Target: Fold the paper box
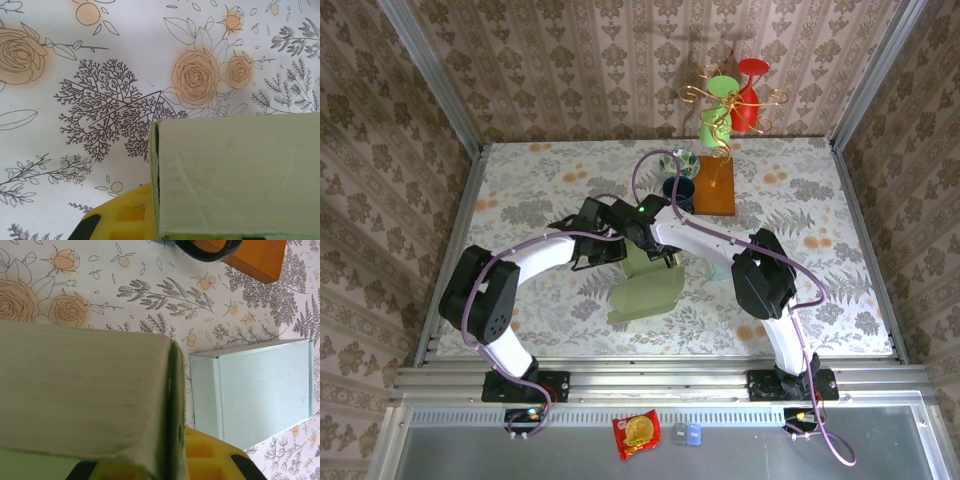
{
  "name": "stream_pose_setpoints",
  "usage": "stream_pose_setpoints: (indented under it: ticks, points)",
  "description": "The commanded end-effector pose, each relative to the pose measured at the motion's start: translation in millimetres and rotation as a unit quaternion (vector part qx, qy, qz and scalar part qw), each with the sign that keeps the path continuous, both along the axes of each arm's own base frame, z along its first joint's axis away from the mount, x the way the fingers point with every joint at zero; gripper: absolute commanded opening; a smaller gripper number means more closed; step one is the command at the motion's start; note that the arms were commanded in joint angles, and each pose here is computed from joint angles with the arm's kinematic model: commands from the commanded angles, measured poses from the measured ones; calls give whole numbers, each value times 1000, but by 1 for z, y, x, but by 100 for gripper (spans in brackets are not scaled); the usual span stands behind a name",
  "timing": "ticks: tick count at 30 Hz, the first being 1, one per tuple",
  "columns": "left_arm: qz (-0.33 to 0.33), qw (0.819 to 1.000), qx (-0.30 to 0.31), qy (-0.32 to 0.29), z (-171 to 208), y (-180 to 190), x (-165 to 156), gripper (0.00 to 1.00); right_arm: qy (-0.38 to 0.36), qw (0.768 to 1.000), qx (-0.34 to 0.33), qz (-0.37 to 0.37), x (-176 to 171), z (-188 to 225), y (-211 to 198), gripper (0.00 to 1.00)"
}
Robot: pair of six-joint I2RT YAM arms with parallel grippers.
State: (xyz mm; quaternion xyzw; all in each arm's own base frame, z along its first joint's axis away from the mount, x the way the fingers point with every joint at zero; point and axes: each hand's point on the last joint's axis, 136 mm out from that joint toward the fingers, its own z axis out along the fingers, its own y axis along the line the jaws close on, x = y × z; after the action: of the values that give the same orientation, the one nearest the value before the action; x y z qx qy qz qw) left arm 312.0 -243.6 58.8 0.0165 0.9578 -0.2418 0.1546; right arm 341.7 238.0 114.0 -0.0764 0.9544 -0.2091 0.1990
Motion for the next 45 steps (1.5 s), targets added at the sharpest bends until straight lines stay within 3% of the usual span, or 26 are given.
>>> stream_pose_setpoints:
  ticks: [1, 8, 15, 22, 28, 32, 38, 41, 45]
  points:
    - [9, 1000, 28, -4, 1, 6, 4, 20, 6, 1000, 1, -13, -2, -2, 1, 0]
    - [12, 1000, 8, -18, 36, 6, 1, 58, 24, 998, 31, -49, -6, -8, -3, 0]
    - [21, 999, -17, -21, 71, 12, -5, 59, 43, 992, 75, -96, -13, -18, -8, 0]
    - [40, 996, -26, -75, 110, 29, -3, 59, 64, 974, 137, -168, -24, -32, -17, 0]
    - [48, 995, -10, -87, 121, 57, -12, 56, 91, 918, 248, -295, -42, -48, -24, 0]
    - [67, 995, -1, -71, 113, 84, -25, 49, 106, 857, 323, -388, -54, -57, -19, 0]
    - [97, 995, -5, -32, 88, 111, -53, 38, 111, 790, 359, -484, -67, -63, -14, 0]
    - [98, 995, -20, -19, 78, 110, -62, 33, 115, 763, 374, -514, -72, -70, -11, 0]
    - [77, 993, -88, 0, 70, 82, -63, 31, 131, 734, 386, -544, -83, -82, -1, 0]
